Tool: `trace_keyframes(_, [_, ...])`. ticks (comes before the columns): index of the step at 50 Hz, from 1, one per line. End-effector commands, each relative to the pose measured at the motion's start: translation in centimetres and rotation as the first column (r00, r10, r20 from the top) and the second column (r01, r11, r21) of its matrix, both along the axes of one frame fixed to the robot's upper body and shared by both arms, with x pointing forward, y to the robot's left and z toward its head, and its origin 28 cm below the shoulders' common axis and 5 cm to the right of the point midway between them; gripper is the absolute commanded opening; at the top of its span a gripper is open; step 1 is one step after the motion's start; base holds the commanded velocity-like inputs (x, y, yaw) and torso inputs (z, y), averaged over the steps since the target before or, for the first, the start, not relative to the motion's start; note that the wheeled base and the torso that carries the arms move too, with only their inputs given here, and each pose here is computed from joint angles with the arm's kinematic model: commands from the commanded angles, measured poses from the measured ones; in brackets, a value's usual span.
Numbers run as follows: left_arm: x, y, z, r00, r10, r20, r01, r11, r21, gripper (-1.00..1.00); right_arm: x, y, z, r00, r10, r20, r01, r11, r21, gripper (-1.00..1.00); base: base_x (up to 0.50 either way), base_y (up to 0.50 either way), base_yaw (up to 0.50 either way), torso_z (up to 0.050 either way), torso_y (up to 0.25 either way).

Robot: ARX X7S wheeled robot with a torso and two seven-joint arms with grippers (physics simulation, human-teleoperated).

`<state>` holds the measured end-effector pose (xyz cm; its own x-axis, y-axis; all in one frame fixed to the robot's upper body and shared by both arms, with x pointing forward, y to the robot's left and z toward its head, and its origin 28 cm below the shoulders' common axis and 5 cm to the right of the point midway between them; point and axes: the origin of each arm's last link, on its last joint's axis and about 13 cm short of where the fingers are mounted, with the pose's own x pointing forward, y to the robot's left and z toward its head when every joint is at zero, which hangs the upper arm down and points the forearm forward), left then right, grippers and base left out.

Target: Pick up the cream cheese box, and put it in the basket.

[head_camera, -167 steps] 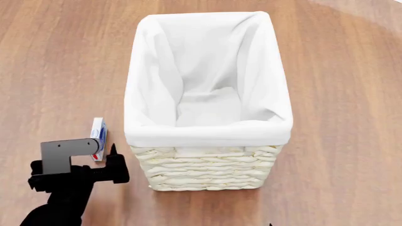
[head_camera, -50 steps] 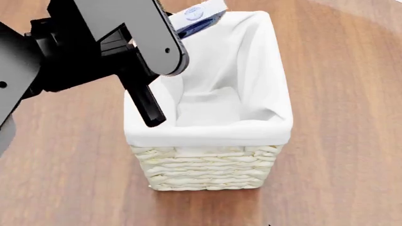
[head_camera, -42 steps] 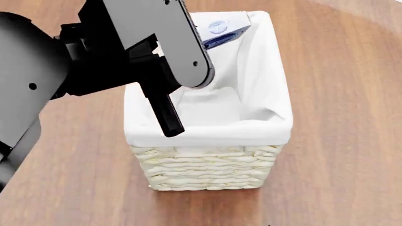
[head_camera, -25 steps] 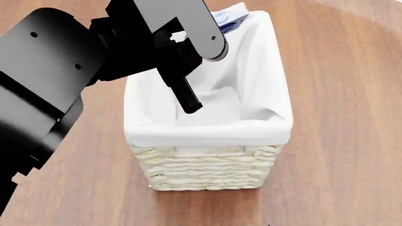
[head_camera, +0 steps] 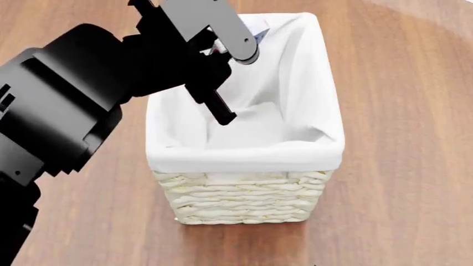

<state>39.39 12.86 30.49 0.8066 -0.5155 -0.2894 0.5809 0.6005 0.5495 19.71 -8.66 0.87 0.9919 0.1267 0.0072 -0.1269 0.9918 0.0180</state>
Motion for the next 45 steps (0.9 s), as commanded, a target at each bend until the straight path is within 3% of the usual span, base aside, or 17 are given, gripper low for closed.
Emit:
trace_keyframes(1, [0.5,0.1,-0.1,1.000,0.009,-0.001,-0.009,1.000,-0.025,-1.00,0.0,0.1,0.0,1.000,0.002,-0.003,-0.002,1.000,-0.001,1.00,0.00,0.00,0.00,0.000,0.000])
trace_keyframes(4, [0.4,0.0,0.1,1.000,-0.006,-0.006,0.006,0.999,-0.048,-1.00,0.0,0.1,-0.1,1.000,0.002,-0.002,-0.002,1.000,-0.002,1.00,0.00,0.00,0.00,0.000,0.003])
trace_keyframes(5, [0.3,-0.1,0.2,1.000,-0.019,-0.020,0.018,0.998,-0.063,1.00,0.0,0.1,0.0,1.000,0.002,-0.001,-0.002,1.000,-0.002,1.00,0.00,0.00,0.00,0.000,0.000])
trace_keyframes(6, [0.3,-0.1,0.2,1.000,0.000,0.023,0.001,0.998,-0.059,1.00,0.0,0.1,-0.1,1.000,0.002,-0.001,-0.002,1.000,-0.002,1.00,0.00,0.00,0.00,0.000,0.000])
trace_keyframes(17, [-0.8,0.2,2.3,0.997,-0.040,0.062,0.048,0.991,-0.128,1.00,0.0,0.1,-0.3,1.000,0.006,-0.006,-0.006,1.000,-0.007,1.00,0.00,0.00,0.00,0.000,0.000])
trace_keyframes(22, [-1.5,0.7,3.9,0.995,-0.017,0.098,0.031,0.989,-0.143,1.00,0.1,0.1,-0.3,1.000,0.006,-0.008,-0.007,1.000,-0.007,1.00,0.00,0.00,0.00,0.000,0.000])
trace_keyframes(28, [-3.6,1.8,6.8,0.986,0.011,0.164,0.018,0.985,-0.171,1.00,0.1,0.1,-0.3,1.000,0.004,-0.009,-0.004,1.000,-0.007,1.00,0.00,0.00,0.00,0.000,0.000])
trace_keyframes(31, [-5.7,2.3,8.2,0.968,0.018,0.250,0.031,0.982,-0.188,1.00,0.2,0.0,-0.3,1.000,0.001,-0.010,-0.001,1.000,-0.005,1.00,0.00,0.00,0.00,0.000,0.000])
trace_keyframes(33, [-6.8,2.6,8.7,0.966,-0.009,0.257,0.065,0.975,-0.211,1.00,0.2,0.0,-0.4,1.000,0.001,-0.010,-0.001,1.000,-0.008,1.00,0.00,0.00,0.00,0.000,0.000])
trace_keyframes(36, [-9.0,3.5,10.1,0.942,0.019,0.334,0.088,0.949,-0.304,1.00,0.2,0.0,-0.4,1.000,0.000,-0.010,0.000,1.000,-0.006,1.00,0.00,0.00,0.00,0.000,0.000])
trace_keyframes(38, [-10.1,4.0,10.4,0.933,-0.016,0.359,0.136,0.940,-0.311,1.00,0.2,-0.1,-0.2,1.000,-0.004,-0.007,0.004,1.000,-0.004,1.00,0.00,0.00,0.00,0.000,0.000])
trace_keyframes(39, [-10.7,4.4,10.6,0.910,0.047,0.412,0.112,0.929,-0.354,1.00,0.2,-0.1,-0.1,1.000,-0.006,-0.004,0.006,1.000,-0.003,1.00,0.00,0.00,0.00,0.000,0.000])
trace_keyframes(41, [-12.0,4.9,9.9,0.903,-0.006,0.430,0.172,0.921,-0.349,1.00,0.5,-0.4,0.2,1.000,-0.021,0.002,0.021,1.000,0.009,1.00,0.00,0.00,0.00,0.000,0.000])
trace_keyframes(42, [-12.3,5.2,9.4,0.867,0.072,0.492,0.131,0.922,-0.365,1.00,0.6,-0.5,0.4,0.999,-0.031,0.010,0.031,0.999,0.010,1.00,0.00,0.00,0.00,0.000,0.000])
trace_keyframes(43, [-13.1,5.6,8.1,0.874,0.067,0.482,0.130,0.922,-0.364,1.00,0.7,-0.8,0.8,0.999,-0.043,0.013,0.043,0.999,0.024,1.00,0.00,0.00,0.00,0.000,0.000])
trace_keyframes(44, [-13.6,6.0,6.5,0.790,0.131,0.599,0.095,0.939,-0.331,1.00,0.8,-1.0,1.1,0.998,-0.054,0.028,0.053,0.998,0.025,1.00,0.00,0.00,0.00,0.000,0.000])
trace_keyframes(45, [-13.8,6.1,5.6,0.811,0.142,0.567,0.102,0.921,-0.376,1.00,0.9,-1.1,1.3,0.997,-0.061,0.040,0.060,0.998,0.033,1.00,0.00,0.00,0.00,0.000,0.000])
